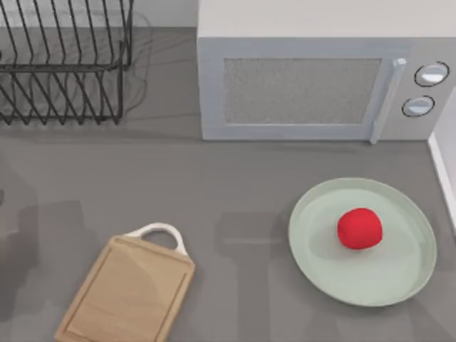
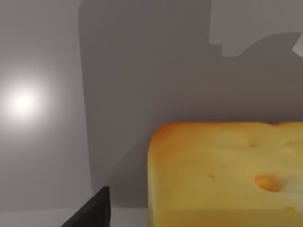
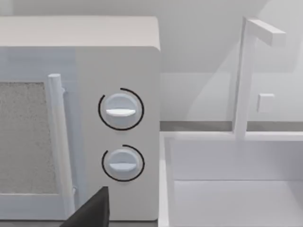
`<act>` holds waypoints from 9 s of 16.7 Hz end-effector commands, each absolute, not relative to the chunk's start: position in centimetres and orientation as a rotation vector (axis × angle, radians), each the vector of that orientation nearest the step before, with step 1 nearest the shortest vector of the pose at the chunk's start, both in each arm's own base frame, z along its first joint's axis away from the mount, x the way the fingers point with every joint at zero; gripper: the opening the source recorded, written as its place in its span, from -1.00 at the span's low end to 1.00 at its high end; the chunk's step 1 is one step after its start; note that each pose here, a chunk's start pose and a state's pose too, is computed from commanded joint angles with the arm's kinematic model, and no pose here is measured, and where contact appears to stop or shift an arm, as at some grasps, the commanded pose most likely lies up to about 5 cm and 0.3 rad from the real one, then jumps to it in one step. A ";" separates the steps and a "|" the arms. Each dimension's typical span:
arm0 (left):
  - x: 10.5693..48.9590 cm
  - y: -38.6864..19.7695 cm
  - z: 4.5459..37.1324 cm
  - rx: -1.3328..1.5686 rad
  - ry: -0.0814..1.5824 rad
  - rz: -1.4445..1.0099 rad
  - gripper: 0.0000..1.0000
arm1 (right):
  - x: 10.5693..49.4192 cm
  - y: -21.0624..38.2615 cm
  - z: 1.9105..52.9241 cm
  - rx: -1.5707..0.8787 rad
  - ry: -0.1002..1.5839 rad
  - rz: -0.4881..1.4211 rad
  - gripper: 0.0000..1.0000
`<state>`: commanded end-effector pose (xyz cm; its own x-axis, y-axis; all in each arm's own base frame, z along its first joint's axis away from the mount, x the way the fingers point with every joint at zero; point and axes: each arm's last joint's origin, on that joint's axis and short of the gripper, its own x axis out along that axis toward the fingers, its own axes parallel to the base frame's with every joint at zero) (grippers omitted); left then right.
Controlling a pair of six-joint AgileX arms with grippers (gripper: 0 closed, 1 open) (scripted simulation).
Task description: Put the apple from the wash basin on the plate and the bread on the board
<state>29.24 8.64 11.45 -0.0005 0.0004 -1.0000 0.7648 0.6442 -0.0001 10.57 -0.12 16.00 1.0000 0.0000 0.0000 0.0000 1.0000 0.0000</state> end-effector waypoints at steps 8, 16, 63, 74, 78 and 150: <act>29.2 8.6 11.4 0.680 1.462 -0.680 -0.36 | 10.6 -0.1 16.0 0.000 0.000 0.000 1.00; 29.2 8.6 11.4 0.680 1.462 -0.680 -1.00 | 10.6 -0.1 16.0 0.000 0.000 0.000 1.00; 31.0 -7.7 20.2 -0.476 1.399 0.521 -1.00 | 10.6 -0.1 16.0 0.000 0.000 0.000 1.00; 26.4 -13.2 19.2 -1.059 1.284 0.984 -1.00 | 10.6 -0.1 16.0 0.000 0.000 0.000 1.00; 25.0 -13.9 18.8 -1.176 1.265 1.099 -1.00 | 10.6 -0.1 16.0 0.000 0.000 0.000 1.00; 13.2 -2.6 19.5 -0.508 0.508 -0.069 1.00 | 10.6 -0.1 16.0 0.000 0.000 0.000 1.00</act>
<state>13.16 -2.64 19.48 0.8743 -0.1869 -0.4479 -0.0601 0.8741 -0.4820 10.57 -0.12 16.00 1.0000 0.0000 0.0000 0.0000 1.0000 0.0000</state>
